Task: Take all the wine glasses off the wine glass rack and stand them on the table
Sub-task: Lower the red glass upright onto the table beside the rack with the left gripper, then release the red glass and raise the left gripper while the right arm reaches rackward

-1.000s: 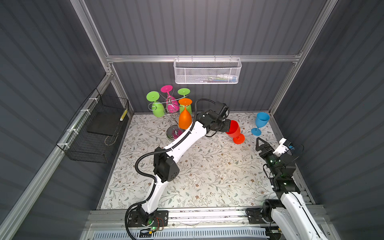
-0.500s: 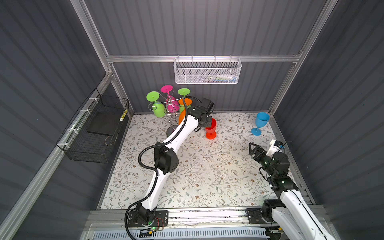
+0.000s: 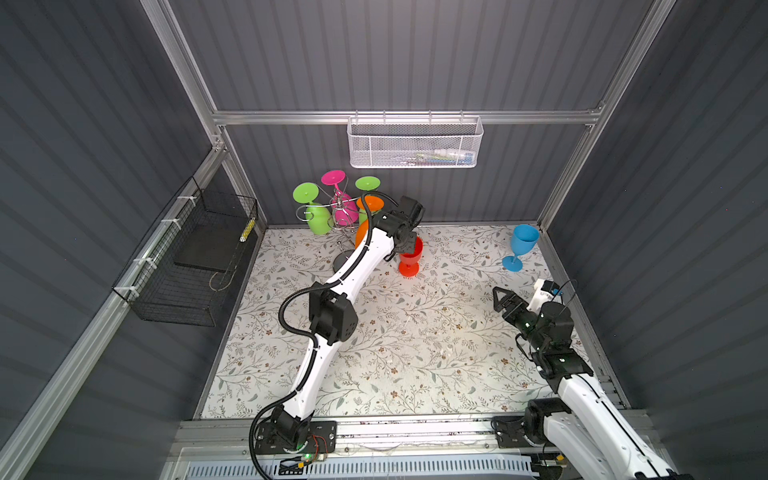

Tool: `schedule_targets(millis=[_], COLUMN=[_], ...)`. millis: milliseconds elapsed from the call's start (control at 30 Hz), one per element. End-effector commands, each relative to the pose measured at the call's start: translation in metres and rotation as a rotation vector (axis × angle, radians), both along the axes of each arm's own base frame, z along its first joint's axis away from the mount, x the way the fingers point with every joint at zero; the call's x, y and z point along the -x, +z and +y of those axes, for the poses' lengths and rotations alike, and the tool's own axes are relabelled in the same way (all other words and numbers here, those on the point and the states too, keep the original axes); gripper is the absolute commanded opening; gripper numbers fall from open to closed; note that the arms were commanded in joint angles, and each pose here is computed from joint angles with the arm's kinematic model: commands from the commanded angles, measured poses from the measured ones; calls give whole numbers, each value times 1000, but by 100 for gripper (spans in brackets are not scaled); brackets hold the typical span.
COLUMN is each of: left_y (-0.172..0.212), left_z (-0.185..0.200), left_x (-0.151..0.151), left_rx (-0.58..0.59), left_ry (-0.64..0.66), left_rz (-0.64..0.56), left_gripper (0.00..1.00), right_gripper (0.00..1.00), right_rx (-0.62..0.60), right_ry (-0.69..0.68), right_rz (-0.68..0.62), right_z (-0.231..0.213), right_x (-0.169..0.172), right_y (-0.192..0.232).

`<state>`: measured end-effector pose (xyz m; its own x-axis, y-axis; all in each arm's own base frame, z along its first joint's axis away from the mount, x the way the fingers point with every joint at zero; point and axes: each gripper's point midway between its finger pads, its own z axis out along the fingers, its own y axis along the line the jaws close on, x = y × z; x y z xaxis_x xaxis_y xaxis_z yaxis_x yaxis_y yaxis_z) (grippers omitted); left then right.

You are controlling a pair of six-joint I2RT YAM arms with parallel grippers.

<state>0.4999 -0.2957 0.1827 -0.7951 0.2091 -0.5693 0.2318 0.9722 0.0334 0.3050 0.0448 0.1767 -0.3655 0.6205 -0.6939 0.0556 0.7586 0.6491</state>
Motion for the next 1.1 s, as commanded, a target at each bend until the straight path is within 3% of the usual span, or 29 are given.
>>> schedule_targets(millis=[0, 333, 700, 1067], left_y=[2, 11, 73, 135], left_z=[1, -6, -15, -42], left_x=[-11, -18, -24, 3], left_rx=[1, 54, 153, 291], left_ry=[-7, -16, -50, -171], left_rz=[-27, -57, -211, -296], left_gripper=[8, 30, 59, 74], right_gripper=[90, 91, 91, 92], right_rx=[10, 8, 18, 23], right_ry=[11, 13, 15, 39], right_rz=[-43, -33, -46, -103], right_z=[2, 3, 4, 12], right_x=[-5, -7, -7, -3], right_y=[16, 13, 19, 46])
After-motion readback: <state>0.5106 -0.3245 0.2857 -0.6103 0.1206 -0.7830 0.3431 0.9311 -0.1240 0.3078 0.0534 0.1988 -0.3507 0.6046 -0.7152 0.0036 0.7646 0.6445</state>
